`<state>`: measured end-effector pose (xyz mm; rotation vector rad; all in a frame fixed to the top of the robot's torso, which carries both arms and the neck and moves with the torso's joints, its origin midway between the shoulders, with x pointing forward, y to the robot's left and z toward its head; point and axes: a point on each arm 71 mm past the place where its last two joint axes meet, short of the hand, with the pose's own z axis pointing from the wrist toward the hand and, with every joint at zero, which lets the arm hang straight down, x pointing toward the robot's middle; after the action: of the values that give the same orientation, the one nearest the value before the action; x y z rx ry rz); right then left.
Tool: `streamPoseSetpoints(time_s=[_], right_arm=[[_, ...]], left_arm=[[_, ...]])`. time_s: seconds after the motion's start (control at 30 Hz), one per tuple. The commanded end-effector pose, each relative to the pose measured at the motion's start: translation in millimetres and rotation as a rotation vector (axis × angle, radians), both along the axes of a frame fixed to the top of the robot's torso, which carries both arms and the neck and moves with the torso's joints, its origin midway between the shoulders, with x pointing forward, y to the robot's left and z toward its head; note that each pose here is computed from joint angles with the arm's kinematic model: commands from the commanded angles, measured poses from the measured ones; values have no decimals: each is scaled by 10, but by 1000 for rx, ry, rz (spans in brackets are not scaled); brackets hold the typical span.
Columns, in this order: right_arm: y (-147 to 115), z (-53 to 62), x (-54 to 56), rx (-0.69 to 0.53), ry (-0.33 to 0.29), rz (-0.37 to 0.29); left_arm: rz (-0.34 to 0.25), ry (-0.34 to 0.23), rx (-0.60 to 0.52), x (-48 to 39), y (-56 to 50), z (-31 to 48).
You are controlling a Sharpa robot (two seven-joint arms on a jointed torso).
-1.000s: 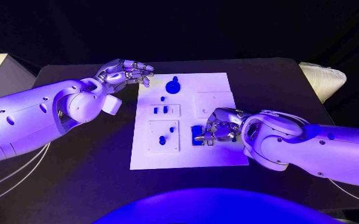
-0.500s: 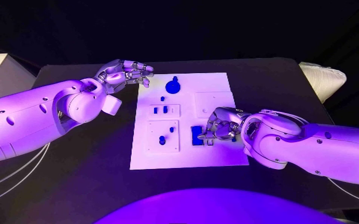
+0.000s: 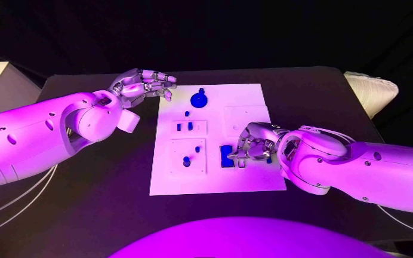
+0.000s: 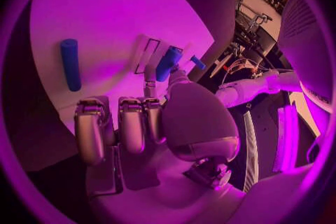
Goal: Assemble the parts on the task board
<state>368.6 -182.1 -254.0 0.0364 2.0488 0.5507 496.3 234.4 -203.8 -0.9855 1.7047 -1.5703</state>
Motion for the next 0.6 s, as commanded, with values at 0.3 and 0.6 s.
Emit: streamPoseSetpoints(time_s=[0.3, 0.6], right_arm=[[-167, 250, 37, 342, -82, -66], [-643, 414, 146, 399, -43, -155]], left_arm=[[-15, 1, -12, -6, -24, 2], [-15, -4, -18, -3, -53, -4]])
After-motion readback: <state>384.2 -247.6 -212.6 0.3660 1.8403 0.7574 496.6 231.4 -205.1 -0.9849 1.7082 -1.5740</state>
